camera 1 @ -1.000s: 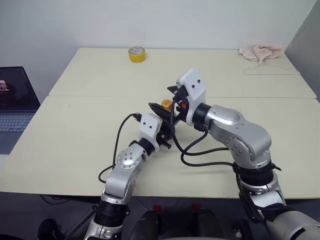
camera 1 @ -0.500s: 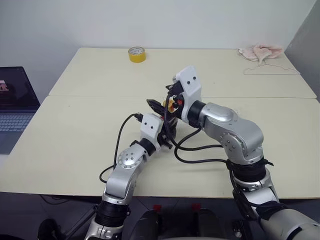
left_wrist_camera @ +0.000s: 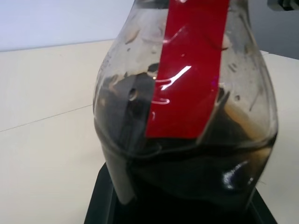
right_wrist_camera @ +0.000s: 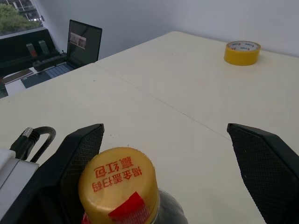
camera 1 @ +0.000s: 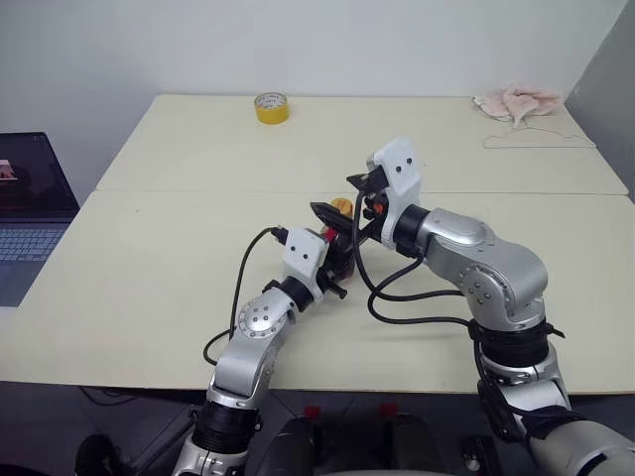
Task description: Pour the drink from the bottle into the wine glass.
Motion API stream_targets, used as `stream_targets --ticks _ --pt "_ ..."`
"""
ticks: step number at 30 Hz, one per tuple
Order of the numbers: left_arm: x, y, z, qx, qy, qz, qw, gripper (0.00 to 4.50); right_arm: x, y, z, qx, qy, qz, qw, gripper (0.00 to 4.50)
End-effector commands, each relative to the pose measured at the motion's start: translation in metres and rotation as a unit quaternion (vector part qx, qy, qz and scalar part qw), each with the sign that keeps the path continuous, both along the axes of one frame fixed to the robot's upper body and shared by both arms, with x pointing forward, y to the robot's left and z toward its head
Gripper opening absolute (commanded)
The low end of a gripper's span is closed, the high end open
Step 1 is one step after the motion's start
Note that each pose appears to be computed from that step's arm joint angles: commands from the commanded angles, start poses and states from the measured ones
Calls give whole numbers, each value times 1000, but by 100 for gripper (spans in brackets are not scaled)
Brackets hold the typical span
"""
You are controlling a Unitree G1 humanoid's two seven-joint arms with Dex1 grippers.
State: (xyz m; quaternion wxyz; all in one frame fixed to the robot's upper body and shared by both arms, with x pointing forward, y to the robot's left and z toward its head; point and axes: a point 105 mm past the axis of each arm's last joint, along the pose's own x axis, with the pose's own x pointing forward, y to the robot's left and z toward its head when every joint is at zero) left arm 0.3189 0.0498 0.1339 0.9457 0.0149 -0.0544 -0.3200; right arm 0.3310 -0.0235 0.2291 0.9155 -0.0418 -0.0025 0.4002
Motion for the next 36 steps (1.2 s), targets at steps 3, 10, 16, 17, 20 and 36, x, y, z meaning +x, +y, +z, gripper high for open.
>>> stream_targets --ticks 3,10,16,17,20,36 --pt "-1 6 26 -20 -56 9 998 101 2 -39 13 2 -38 -28 999 450" --pt "-1 8 25 -20 -57 14 998 98 -12 -66 22 20 -50 30 998 450" --pt "-1 10 24 -19 -58 17 998 95 -43 -60 16 24 -35 141 989 450" --pt "-1 10 25 -19 -58 17 998 95 -45 -59 17 27 -35 150 988 450" --pt "-1 10 24 -18 -57 18 998 95 -52 -41 25 42 -44 181 982 450" --pt "-1 10 23 -16 -58 22 998 90 -21 -1 25 49 -10 124 991 450"
